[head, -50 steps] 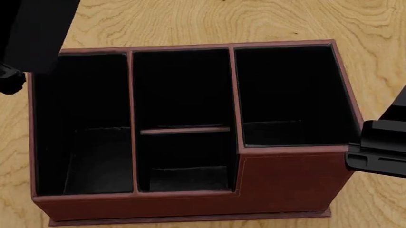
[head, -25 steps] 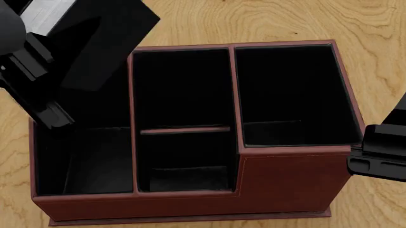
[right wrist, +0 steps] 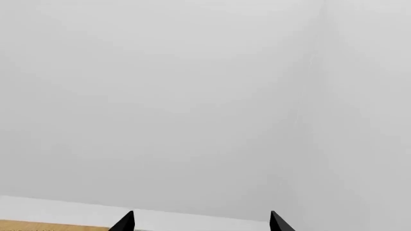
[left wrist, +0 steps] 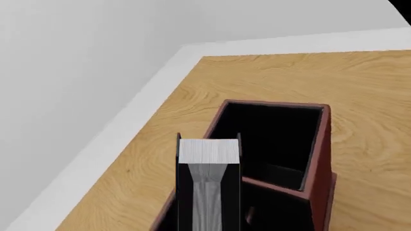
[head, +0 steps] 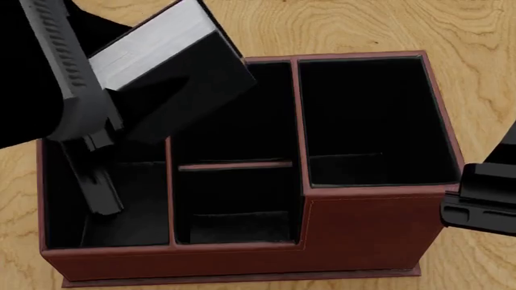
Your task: Pick up the book and place it in the back compartment of the caddy.
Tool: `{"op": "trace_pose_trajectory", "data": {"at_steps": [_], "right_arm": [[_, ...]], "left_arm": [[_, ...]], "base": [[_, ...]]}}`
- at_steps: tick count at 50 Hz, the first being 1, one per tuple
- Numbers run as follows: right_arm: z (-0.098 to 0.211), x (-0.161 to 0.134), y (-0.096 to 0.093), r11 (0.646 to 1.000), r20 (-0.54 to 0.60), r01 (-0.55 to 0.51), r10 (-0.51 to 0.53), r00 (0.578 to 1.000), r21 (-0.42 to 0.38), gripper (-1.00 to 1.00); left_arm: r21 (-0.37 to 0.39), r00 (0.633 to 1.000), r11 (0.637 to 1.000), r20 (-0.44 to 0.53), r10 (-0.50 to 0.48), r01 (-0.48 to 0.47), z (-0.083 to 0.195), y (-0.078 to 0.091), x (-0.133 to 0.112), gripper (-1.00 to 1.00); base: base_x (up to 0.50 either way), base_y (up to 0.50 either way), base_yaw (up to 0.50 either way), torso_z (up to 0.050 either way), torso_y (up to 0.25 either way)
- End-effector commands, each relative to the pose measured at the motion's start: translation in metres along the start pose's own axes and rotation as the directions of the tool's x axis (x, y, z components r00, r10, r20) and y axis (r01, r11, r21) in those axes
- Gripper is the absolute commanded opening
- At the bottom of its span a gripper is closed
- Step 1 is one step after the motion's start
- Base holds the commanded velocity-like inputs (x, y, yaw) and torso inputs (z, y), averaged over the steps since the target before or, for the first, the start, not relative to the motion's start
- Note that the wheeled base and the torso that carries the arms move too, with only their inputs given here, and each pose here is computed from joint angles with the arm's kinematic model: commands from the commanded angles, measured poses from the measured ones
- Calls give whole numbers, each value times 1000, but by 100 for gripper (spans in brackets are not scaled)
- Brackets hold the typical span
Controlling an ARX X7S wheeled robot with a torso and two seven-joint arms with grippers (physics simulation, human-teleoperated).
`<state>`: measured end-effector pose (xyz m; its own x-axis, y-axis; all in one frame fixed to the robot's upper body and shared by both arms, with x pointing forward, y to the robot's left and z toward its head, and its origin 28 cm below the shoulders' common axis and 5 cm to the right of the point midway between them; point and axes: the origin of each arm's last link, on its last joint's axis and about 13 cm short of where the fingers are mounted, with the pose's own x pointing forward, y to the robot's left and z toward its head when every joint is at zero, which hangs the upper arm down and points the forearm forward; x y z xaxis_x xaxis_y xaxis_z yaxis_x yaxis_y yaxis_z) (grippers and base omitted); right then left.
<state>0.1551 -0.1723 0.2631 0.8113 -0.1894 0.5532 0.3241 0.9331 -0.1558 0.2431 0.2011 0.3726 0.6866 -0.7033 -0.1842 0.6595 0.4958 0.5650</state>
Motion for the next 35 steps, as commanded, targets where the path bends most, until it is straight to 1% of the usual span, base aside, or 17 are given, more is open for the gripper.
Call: {"op": "trace_pose_trajectory", "data": {"at_steps": [1,3,5,6,7,9,13,18,19,21,27,31,35], "right_arm": [[0,0,1,1000,-3,-3,3,1000,-2,100],[-1,0,1,1000,-4,-4,4,1000,-1,100],[-1,-1,1,1000,-5,-2,2,1000,-1,100],[-1,-1,1,1000,-5,-3,3,1000,-1,100],[-1,-1,1,1000,-6,-3,3,1000,-2,100],[-1,-1,1,1000,-7,-4,4,1000,-1,100],[-1,-2,0,1000,-8,-3,3,1000,-2,100],[-1,-2,0,1000,-9,-4,4,1000,-3,100],[0,-2,0,1000,-9,-3,3,1000,-3,100],[0,-2,-1,1000,-9,-2,2,1000,-4,100],[0,-3,-1,1000,-10,-1,1,1000,-6,100],[-1,-3,-1,1000,-11,-2,2,1000,-5,100],[-1,-3,-1,1000,-12,-1,1,1000,-5,100]], "left_arm": [[105,998,992,-22,-64,66,8,7,5,-100],[108,997,991,-31,-75,77,10,9,7,-100],[135,994,984,-32,-109,112,12,9,9,-100],[133,993,985,-38,-109,113,12,10,10,-100],[156,991,978,-35,-131,135,13,10,11,-100],[151,990,978,-41,-138,142,14,10,12,-100],[180,982,965,-49,-183,189,15,12,18,-100],[201,976,955,-44,-214,218,17,15,23,-100],[216,971,947,-43,-234,238,17,15,24,-100],[208,972,949,-58,-229,236,16,17,28,-100],[214,964,940,-65,-259,267,14,19,33,-100],[224,953,927,-69,-294,302,12,18,36,-100],[213,951,927,-84,-299,310,8,20,42,-100]], "base": [[0,0,0,0,0],[0,0,0,0,5],[0,0,0,0,0],[0,0,0,0,0],[0,0,0,0,0],[0,0,0,0,0],[0,0,0,0,3],[0,0,0,0,2],[0,0,0,0,0],[0,0,0,0,0],[0,0,0,2,2],[0,0,0,0,0],[0,0,0,0,3]]}}
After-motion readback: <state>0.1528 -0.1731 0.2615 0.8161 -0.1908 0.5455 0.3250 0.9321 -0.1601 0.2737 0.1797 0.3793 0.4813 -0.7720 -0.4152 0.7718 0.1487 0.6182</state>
